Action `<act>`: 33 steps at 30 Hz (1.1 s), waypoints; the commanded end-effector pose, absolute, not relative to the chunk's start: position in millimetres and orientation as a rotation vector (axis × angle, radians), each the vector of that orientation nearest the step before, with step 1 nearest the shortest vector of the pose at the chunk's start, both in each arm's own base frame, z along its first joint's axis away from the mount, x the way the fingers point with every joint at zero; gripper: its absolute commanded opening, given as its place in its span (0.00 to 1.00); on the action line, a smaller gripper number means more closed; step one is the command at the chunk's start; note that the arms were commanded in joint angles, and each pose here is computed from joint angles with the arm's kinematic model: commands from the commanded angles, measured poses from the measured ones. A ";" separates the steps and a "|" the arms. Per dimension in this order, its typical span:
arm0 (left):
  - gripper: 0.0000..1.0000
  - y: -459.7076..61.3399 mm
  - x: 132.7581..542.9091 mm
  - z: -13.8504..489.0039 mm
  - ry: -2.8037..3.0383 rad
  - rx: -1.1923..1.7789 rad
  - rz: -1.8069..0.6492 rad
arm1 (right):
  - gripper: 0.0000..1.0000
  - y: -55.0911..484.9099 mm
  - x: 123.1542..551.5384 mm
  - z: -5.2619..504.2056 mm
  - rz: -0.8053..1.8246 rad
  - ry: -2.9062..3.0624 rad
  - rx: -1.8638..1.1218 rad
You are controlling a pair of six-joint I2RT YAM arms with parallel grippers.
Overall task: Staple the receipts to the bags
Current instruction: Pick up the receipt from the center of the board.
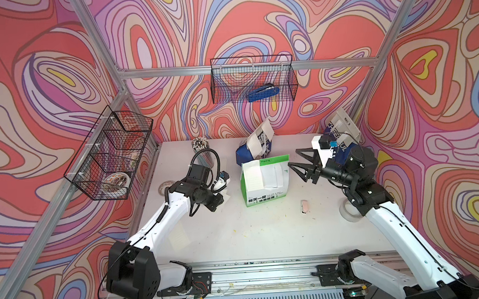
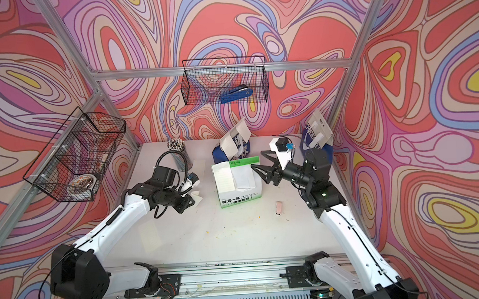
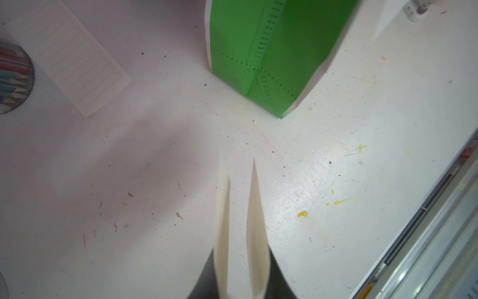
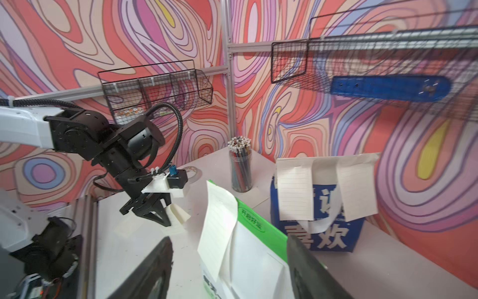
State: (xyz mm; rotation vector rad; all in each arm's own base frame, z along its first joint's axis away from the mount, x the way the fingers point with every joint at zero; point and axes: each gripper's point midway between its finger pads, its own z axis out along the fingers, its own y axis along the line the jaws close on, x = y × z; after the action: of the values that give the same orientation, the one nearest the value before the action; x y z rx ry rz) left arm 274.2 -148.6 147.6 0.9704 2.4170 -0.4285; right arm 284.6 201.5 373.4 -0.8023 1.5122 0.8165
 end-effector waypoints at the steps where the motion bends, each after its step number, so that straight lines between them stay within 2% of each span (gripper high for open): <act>1: 0.22 -172.3 258.2 186.8 2.201 1.012 -0.624 | 0.69 244.2 257.5 354.9 1.010 1.582 -0.911; 5: 0.19 -194.2 232.4 233.3 1.941 1.059 -0.811 | 0.70 284.6 237.2 317.0 1.052 1.613 -1.090; 8: 0.19 -203.1 219.8 254.5 1.839 1.052 -0.919 | 0.74 304.6 221.3 303.2 1.039 1.529 -1.222; 13: 0.20 -212.0 209.2 265.4 1.786 1.059 -1.035 | 0.79 316.2 227.8 296.5 0.921 1.356 -1.292; 16: 0.20 -216.3 206.8 268.7 1.767 1.061 -1.078 | 0.78 321.7 229.5 288.1 0.877 1.299 -1.384; 18: 0.20 -218.6 206.9 270.8 1.754 1.058 -1.091 | 0.75 325.3 229.7 286.8 0.876 1.274 -1.424; 22: 0.20 -220.2 208.4 271.3 1.741 1.053 -1.090 | 0.61 331.0 226.4 291.9 0.924 1.240 -1.445; 33: 0.20 -223.8 211.1 267.9 1.745 1.057 -1.095 | 0.39 345.6 215.2 286.2 1.025 1.259 -1.465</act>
State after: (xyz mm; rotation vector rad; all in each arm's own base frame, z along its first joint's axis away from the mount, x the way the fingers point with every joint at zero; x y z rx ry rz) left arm 213.2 -218.8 265.4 1.0436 1.7750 -1.0659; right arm 218.7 336.5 286.7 -1.4532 1.2601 0.9784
